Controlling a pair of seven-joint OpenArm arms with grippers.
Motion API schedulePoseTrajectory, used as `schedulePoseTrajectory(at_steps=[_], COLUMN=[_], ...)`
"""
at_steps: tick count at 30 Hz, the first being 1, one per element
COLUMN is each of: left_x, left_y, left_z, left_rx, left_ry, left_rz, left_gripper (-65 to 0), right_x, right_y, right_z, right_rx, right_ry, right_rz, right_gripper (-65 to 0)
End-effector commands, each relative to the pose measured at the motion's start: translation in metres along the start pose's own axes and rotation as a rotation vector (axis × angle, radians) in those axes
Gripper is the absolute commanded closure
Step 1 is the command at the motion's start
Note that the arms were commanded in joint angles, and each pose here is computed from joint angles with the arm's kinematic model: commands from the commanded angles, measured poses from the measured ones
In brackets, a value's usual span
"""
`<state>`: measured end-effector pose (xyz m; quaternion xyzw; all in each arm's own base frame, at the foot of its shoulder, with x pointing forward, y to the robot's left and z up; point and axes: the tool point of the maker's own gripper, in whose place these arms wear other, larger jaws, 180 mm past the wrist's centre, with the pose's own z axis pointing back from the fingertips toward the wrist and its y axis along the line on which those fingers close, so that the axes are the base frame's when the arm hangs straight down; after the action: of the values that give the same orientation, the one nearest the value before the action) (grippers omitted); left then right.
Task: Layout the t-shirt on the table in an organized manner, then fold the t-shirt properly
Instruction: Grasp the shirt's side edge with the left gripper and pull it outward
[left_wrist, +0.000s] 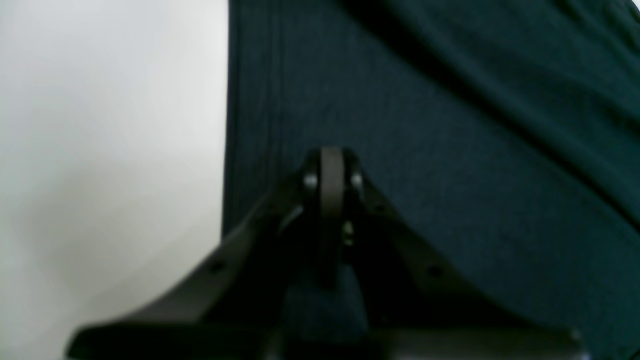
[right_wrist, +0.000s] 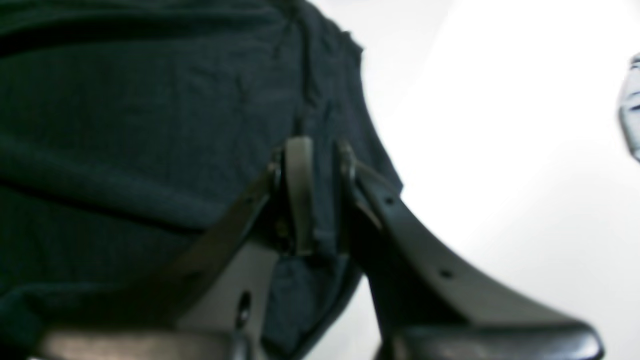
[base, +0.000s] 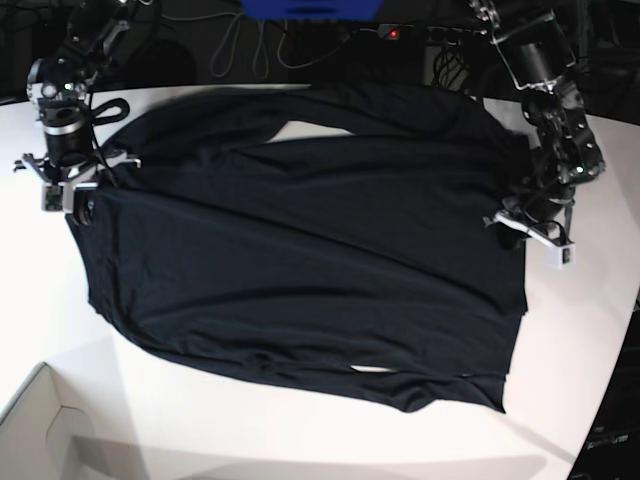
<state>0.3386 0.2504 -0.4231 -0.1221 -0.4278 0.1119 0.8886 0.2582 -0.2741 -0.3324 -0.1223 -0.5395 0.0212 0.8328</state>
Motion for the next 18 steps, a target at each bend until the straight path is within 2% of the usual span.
schedulePoseTrajectory(at_steps=[1,7,10,18], left_x=[0.017,-0.001,0.012,0.058], left_y=[0.003,0.03,0.037,0.052], left_z=[0.0,-0.011,-0.02,-0.036], left_rx=[-0.005,0.029,0.036,0.07], left_ry=[-0.062,-0.096,-0.122,-0.17], left_rz=[0.0,0.077,0.095,0.045], left_gripper=[-0.1,-0.1,-0.1,-0.1], right_x=[0.019,0.019,0.011,-0.013], right_y=[-0.004,-0.013,-0.013,-0.004], right_z=[0.001,0.011,0.014,0.028], right_rx=[-0.009,-0.033,-0.031,-0.015], right_ry=[-0.068,-0.062,-0.042,0.021], right_rz=[0.006,0.026,0.029,0.017], right_gripper=[-8.5,-8.5,-8.5,-8.5])
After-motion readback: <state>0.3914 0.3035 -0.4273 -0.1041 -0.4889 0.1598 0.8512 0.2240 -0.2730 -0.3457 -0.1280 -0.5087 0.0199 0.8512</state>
